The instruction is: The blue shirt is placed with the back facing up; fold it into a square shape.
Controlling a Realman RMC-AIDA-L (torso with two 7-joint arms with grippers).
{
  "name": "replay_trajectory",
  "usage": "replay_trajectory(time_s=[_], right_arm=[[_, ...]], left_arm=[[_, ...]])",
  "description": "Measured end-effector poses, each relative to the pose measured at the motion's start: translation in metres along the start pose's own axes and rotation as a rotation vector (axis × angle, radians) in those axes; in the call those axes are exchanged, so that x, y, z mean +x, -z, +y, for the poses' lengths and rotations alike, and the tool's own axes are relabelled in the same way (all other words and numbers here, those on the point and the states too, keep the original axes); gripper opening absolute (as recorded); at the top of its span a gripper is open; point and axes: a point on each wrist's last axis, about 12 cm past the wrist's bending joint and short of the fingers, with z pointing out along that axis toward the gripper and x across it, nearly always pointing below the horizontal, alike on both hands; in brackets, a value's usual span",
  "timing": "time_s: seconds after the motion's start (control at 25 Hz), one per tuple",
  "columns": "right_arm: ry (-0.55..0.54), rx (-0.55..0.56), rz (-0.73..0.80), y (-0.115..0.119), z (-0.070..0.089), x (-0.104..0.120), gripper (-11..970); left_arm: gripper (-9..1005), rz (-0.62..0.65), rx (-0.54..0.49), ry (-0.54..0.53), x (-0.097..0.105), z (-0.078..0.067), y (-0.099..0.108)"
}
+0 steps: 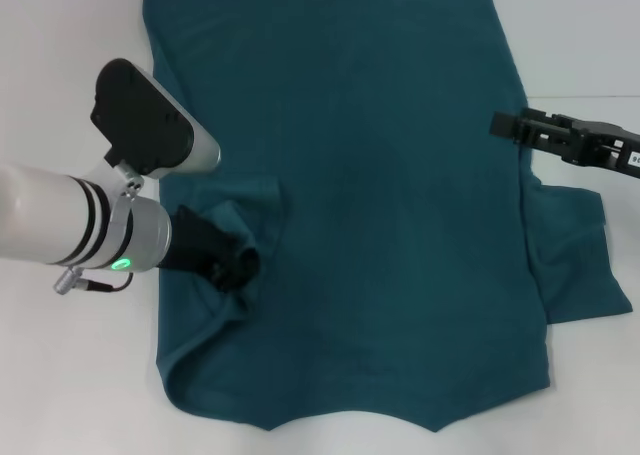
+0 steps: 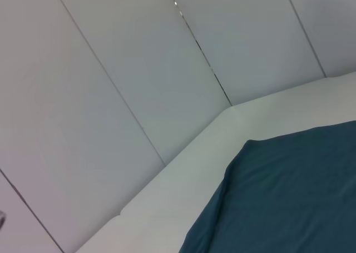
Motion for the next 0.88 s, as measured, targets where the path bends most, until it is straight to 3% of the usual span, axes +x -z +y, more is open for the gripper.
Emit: replay_trajectory(time_s=[0.2,0.48,0.64,0.88], right_arm=[[0.001,0.001,-0.001,0.0,0.0,0.0,821],[0.008,0.007,-0.008,-0.002,-0.001,-0.004,821],[0.02,0.022,-0.006,-0.002,-0.002,-0.004,821],[0.023,0.034,-0.002,-0.001,-0.005,-0.003,821]], left_arm=[[457,-0.026,-0.043,-0.032,-0.008,0.006,0.017],[703,-0.116,-0.083,-0.031,-0.028,0.012,0.041],[831,-0.144,-0.089,-0.03,-0.037,0.012,0.023],[830,-0.148,-0.115,-0.027,-0.047,0.017,-0.014]])
